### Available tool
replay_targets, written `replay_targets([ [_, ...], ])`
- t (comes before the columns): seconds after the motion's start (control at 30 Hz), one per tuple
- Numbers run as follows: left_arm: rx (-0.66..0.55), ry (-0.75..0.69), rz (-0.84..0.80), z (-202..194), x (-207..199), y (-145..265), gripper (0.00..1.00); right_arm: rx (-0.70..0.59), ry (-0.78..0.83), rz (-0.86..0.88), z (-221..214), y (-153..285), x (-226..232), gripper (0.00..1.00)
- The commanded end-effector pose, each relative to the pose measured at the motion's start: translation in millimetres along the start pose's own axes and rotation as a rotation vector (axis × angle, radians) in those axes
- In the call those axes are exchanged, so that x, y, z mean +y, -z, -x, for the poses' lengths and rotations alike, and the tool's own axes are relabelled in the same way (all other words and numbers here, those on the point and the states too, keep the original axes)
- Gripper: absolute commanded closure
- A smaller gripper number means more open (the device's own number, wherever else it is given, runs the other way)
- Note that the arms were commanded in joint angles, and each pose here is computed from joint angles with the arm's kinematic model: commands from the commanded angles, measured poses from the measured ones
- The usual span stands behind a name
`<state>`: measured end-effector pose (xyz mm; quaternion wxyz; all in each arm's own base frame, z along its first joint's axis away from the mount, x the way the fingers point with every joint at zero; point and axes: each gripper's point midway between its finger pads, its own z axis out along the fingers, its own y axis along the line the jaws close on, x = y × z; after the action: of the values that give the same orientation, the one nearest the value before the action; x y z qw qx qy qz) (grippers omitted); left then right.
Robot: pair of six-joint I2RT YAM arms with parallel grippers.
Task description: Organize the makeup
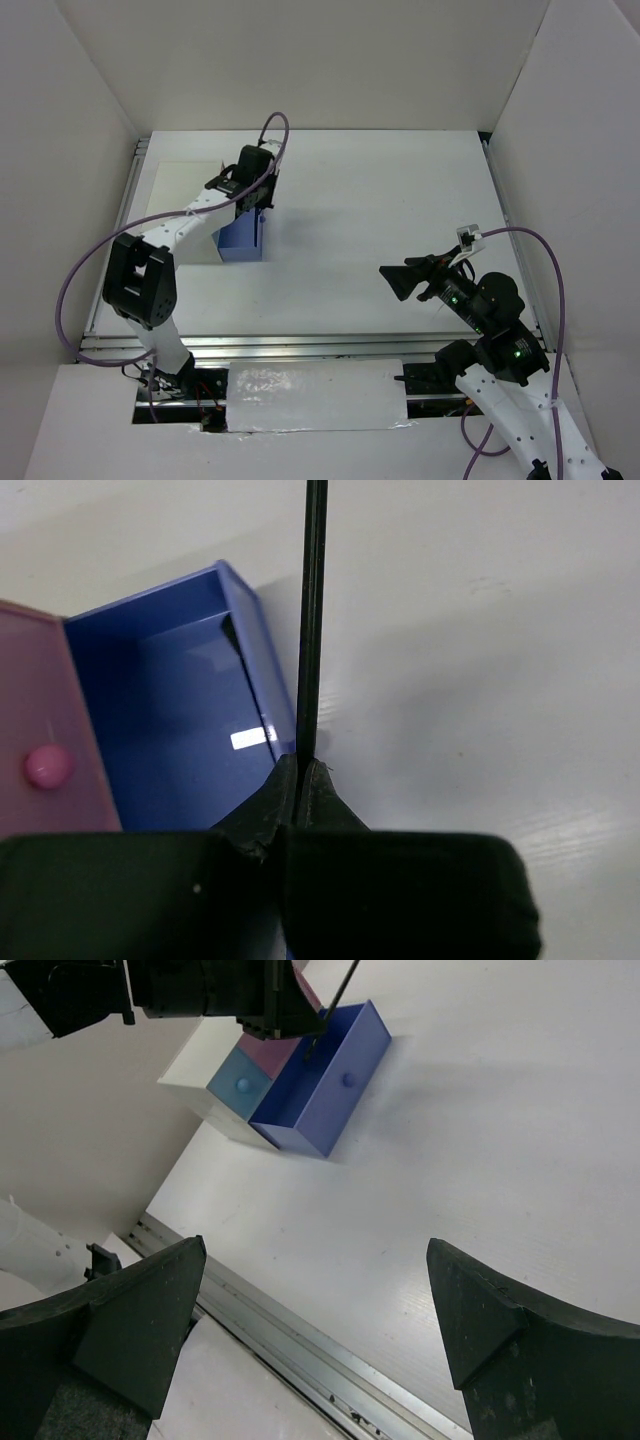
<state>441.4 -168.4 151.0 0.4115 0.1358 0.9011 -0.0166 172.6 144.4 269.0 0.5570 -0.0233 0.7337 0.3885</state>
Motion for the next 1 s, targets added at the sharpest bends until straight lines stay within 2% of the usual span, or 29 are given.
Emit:
replay_targets([
  [0.0,-0.067,0.097,0.097,18,22,21,1.00,-0.036,0.021,0.022,10,0,6,0.00],
  [0.23,-0.047,0.241,0.185,3,53,25,1.00,-0.037,0.022,0.019,9,0,5,0.00],
  [0.43,-0.028,0.293,0.252,-12,66,30,1.00,-0.036,0.022,0.022,9,-1,5,0.00],
  [0.6,0.011,0.294,0.269,-27,67,25,0.92,-0.034,0.018,0.026,8,-1,5,0.00],
  [0.73,0.020,0.298,0.272,-34,68,26,0.75,-0.036,0.020,0.027,8,0,6,0.00],
  [0.77,0.018,0.300,0.275,-34,68,28,0.65,-0.038,0.020,0.027,9,0,6,0.00],
  [0.8,0.019,0.301,0.278,-35,69,28,0.59,-0.034,0.019,0.024,8,-1,5,0.00],
  [0.83,0.015,0.302,0.280,-34,69,31,0.48,-0.034,0.019,0.026,8,-1,5,0.00],
  [0.87,0.012,0.303,0.279,-33,69,32,0.42,-0.034,0.018,0.028,8,-1,6,0.00],
  [0.9,0.009,0.300,0.273,-31,68,32,0.38,-0.031,0.017,0.026,7,-1,5,0.00],
  [0.97,0.009,0.266,0.254,-28,60,33,0.35,-0.033,0.018,0.029,7,-1,6,0.00],
])
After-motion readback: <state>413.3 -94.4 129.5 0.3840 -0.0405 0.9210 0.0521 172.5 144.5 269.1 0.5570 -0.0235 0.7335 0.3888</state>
